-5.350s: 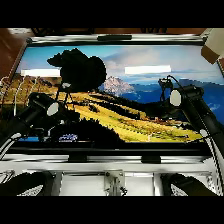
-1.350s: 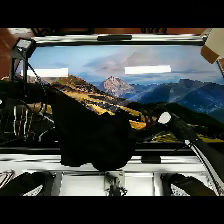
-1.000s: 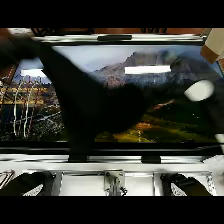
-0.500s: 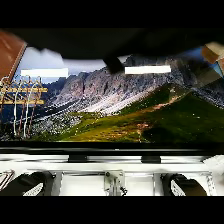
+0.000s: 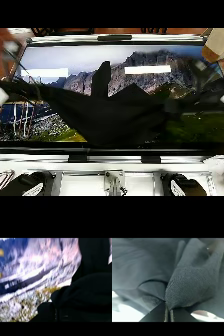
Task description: Fold the shirts.
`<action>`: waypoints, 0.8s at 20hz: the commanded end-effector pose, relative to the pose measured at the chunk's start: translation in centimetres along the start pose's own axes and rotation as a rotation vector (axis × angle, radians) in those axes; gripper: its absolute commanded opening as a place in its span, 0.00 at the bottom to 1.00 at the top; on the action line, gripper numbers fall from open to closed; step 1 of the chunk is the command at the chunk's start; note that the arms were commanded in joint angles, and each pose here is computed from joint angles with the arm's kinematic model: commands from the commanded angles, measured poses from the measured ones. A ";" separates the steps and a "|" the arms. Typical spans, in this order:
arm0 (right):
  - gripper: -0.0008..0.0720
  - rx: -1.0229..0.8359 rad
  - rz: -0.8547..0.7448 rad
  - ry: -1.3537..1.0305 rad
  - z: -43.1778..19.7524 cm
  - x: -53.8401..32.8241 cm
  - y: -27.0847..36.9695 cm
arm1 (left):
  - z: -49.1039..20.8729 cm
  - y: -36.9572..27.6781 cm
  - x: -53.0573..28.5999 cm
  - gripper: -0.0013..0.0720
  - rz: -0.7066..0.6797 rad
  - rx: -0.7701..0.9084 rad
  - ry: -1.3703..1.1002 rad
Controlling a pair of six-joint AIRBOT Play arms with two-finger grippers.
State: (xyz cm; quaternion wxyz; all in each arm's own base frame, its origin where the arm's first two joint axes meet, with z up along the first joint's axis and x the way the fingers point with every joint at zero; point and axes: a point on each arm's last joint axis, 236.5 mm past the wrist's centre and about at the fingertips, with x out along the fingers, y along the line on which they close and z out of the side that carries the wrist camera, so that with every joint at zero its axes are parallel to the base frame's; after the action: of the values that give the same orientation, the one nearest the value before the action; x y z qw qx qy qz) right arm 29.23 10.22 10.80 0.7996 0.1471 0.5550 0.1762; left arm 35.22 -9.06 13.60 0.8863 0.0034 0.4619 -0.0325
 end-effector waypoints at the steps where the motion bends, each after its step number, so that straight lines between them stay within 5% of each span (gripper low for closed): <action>1: 0.14 0.200 0.164 0.044 -3.5 6.7 0.3 | -7.4 0.8 6.9 0.21 0.056 -0.089 0.189; 4: 0.14 0.225 0.222 0.029 -3.8 7.8 0.9 | -8.2 0.0 8.2 0.95 0.041 -0.112 0.239; 12: 0.20 0.137 0.186 -0.098 -0.8 7.3 0.1 | -1.5 -1.5 3.5 0.96 -0.029 -0.031 0.104; 14: 0.86 0.028 0.153 -0.110 0.0 6.2 0.1 | -3.0 -2.1 3.5 0.96 -0.053 -0.045 0.166; 16: 0.86 -0.104 0.113 -0.114 1.2 3.9 0.6 | -4.5 -4.1 3.7 0.96 -0.131 -0.037 0.215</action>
State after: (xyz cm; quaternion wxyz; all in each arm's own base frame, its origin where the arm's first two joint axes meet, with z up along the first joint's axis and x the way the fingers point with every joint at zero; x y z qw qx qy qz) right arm 31.15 13.45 6.30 0.8054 0.2232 0.5017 0.2230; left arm 34.84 -11.29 8.54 0.8462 -0.0264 0.5303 -0.0446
